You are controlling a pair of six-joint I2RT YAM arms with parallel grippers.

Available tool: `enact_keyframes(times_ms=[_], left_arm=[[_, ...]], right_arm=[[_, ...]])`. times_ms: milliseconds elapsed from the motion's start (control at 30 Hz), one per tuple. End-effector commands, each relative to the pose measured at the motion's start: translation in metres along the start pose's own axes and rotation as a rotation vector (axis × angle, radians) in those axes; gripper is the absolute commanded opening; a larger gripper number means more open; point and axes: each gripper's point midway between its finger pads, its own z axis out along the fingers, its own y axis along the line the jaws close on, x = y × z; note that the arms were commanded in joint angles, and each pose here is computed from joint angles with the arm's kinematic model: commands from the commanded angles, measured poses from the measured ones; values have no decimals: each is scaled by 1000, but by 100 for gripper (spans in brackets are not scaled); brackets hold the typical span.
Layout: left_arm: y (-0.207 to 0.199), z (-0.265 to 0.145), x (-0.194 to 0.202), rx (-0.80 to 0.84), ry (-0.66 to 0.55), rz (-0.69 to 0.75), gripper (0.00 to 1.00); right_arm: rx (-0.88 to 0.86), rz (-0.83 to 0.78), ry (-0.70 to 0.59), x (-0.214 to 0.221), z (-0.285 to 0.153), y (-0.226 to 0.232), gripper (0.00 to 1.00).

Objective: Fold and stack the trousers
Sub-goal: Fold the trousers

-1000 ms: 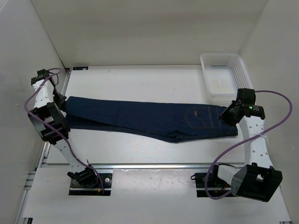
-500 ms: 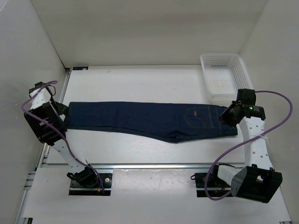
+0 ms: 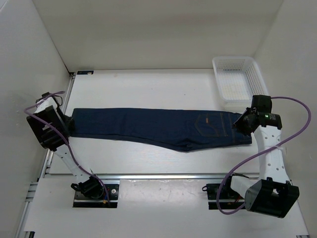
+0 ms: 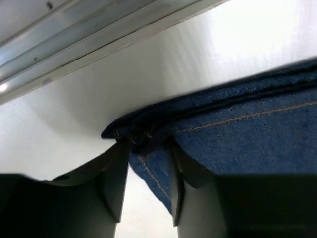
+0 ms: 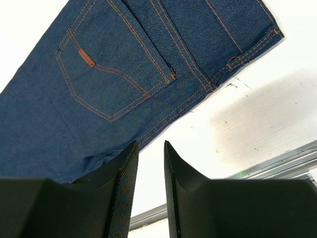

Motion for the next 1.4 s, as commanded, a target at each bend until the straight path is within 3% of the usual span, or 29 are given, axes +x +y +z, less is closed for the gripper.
enact_keyframes(times_ms=[0, 33, 133, 233, 467, 700, 1000, 1200, 1367], left_arm=[[-7, 8, -3, -7, -26, -2, 45], [-7, 12, -1, -12, -17, -1, 33], [-11, 12, -1, -6, -25, 7, 10], [-12, -7, -12, 10, -74, 0, 10], [-6, -101, -39, 68, -279, -7, 10], [-34, -193, -15, 207, -430, 118, 10], [-112, -253, 110, 336, -479, 450, 10], [-153, -282, 220, 487, -455, 569, 10], [-183, -288, 284, 549, -419, 630, 10]], right_arm=[[-7, -8, -22, -3, -5, 1, 33], [-7, -8, -22, -3, -5, 1, 33], [-13, -8, -32, -3, -8, 1, 33], [-7, -7, -40, -3, -11, -1, 33], [-18, -7, -57, -2, -18, -1, 33], [-30, -17, -60, 0, -22, -1, 33], [-47, -17, -71, 0, -26, 1, 33], [-48, -17, -72, 2, -26, 0, 33], [-43, -17, -64, 4, -24, -2, 33]])
